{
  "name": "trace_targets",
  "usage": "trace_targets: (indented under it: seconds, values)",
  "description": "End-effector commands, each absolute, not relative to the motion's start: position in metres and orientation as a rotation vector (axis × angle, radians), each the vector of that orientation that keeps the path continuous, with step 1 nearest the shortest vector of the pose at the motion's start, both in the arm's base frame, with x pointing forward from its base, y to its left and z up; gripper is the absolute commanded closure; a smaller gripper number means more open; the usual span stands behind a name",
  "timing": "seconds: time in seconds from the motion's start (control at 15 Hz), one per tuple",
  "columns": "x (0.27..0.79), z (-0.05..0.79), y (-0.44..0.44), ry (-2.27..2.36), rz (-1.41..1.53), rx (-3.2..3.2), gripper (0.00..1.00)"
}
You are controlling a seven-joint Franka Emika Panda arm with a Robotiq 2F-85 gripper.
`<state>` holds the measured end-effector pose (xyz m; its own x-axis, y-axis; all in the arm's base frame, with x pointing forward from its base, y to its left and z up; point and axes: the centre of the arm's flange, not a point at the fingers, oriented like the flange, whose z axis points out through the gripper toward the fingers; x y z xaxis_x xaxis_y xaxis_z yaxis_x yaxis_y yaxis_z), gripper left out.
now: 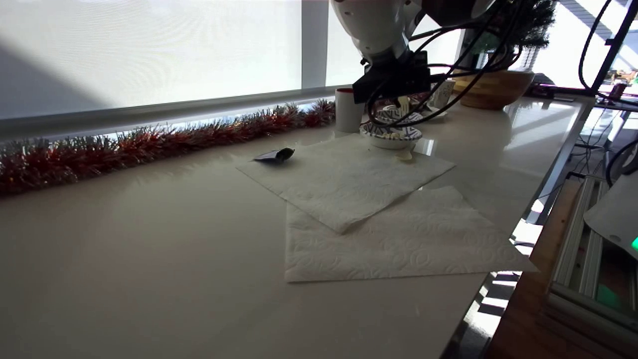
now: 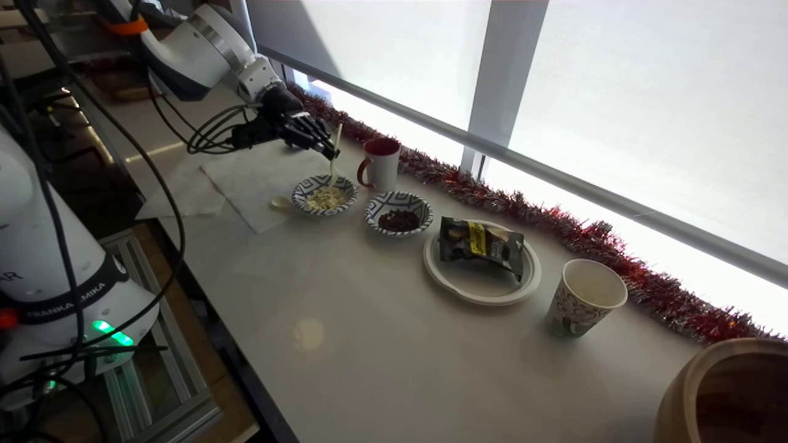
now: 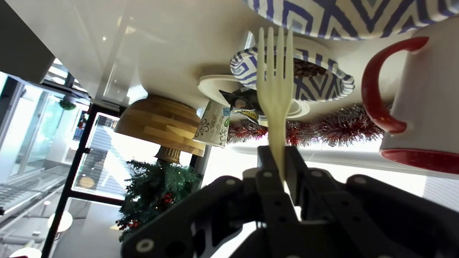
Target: Pick up one white object with the fork, and then put it in the mug
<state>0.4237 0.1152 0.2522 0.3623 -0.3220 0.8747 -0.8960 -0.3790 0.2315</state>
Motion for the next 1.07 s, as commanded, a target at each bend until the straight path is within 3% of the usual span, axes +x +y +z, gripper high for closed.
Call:
trace_targets:
  seconds: [0.0,1.0]
  values:
    - [0.428,0.248,0.120,-1.051,1.016,1.869,0.97]
    - [0.432,0.201,0.157,-1.061,1.144,1.867,0.97]
